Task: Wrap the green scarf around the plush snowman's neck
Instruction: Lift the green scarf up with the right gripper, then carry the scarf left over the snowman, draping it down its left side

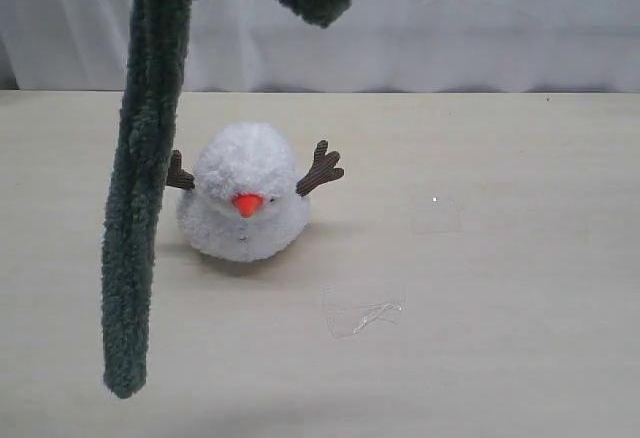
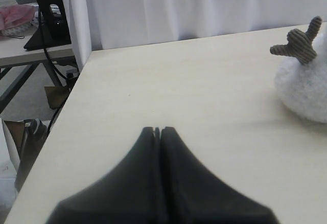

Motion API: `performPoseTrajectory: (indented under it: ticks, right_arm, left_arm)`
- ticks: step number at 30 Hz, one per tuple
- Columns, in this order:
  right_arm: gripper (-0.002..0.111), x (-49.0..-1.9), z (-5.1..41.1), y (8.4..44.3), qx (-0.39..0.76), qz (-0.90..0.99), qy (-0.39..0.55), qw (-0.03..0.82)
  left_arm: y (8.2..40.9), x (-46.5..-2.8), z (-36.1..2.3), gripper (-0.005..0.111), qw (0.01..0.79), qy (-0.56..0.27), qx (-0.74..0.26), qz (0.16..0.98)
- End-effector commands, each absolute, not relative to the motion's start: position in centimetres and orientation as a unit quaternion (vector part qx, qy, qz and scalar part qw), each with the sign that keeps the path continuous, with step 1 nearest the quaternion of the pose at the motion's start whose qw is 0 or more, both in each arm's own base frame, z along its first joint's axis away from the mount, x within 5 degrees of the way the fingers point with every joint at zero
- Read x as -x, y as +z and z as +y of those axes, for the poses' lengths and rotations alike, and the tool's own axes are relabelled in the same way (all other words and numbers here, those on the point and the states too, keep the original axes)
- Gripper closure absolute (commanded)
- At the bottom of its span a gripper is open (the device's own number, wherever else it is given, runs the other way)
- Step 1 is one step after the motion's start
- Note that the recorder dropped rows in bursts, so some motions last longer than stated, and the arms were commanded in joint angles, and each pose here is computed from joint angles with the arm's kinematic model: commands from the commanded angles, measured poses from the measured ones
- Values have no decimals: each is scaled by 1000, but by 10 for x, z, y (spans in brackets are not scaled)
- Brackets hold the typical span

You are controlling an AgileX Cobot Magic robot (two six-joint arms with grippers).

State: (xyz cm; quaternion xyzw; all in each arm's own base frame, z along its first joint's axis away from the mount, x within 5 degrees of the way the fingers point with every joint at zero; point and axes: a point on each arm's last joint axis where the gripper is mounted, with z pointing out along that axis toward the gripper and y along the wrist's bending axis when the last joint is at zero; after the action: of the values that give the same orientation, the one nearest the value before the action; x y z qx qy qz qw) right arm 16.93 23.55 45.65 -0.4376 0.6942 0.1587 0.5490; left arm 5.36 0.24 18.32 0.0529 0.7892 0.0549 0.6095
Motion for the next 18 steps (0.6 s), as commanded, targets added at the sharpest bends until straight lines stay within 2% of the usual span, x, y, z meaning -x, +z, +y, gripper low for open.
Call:
performPoseTrajectory:
  ticks: [1,7,18]
  right_arm:
    - [104,-185,258,437,458,690,133,545]
    - [104,-205,287,409,485,674,104,547]
    - [104,-233,313,368,563,621,-22,544]
  left_arm:
    - [184,-54,2,107,615,51,-50,786]
    - [184,-54,2,107,615,52,-51,785]
    - [184,-54,2,107,615,52,-51,785]
